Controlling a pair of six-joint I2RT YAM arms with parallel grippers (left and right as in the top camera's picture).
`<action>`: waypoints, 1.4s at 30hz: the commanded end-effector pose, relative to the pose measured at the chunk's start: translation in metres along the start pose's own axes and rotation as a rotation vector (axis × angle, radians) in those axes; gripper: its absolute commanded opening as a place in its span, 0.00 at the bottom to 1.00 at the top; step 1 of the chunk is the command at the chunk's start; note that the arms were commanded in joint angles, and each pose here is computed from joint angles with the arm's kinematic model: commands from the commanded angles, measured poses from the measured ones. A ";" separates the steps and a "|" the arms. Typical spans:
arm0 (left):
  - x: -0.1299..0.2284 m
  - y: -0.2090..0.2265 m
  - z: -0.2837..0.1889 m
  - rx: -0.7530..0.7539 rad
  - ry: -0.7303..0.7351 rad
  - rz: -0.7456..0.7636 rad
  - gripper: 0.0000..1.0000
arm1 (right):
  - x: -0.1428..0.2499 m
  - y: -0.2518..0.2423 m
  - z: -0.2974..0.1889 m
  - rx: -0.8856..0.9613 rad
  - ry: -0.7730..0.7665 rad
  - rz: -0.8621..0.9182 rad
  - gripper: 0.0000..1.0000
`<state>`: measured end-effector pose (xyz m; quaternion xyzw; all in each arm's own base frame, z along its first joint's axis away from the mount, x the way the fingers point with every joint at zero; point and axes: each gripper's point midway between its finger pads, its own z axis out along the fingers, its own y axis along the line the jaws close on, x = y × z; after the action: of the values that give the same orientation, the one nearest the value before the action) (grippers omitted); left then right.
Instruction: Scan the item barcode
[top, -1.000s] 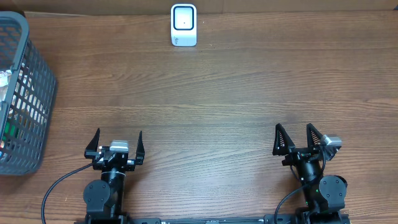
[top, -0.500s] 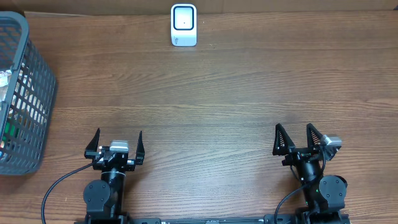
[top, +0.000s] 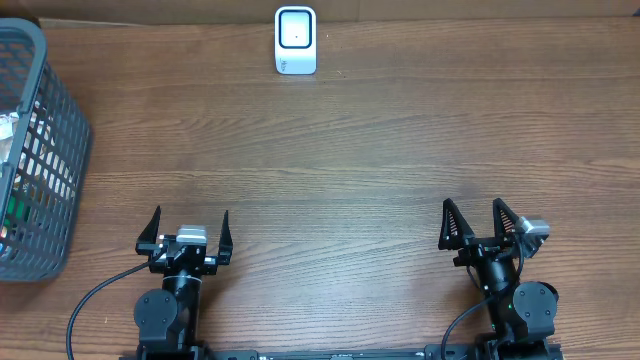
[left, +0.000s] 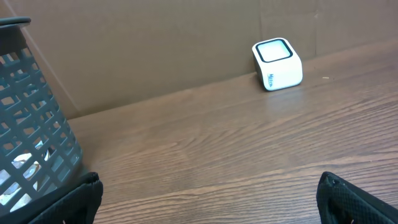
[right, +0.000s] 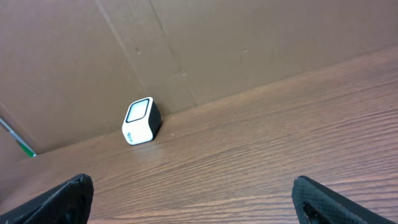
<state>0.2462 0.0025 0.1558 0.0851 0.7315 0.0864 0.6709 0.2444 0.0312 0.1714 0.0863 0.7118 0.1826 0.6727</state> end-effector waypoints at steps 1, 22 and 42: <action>-0.001 -0.004 0.000 0.017 -0.013 0.016 0.99 | 0.001 -0.001 0.000 0.003 -0.008 0.000 1.00; -0.001 -0.004 0.000 0.017 -0.013 0.016 1.00 | 0.001 -0.001 0.000 0.003 -0.009 0.000 1.00; -0.002 -0.006 0.000 0.032 -0.017 0.015 0.99 | 0.001 -0.001 0.000 0.003 -0.009 0.000 1.00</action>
<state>0.2462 0.0024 0.1558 0.0852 0.7315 0.0862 0.6710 0.2444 0.0312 0.1715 0.0863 0.7117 0.1824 0.6729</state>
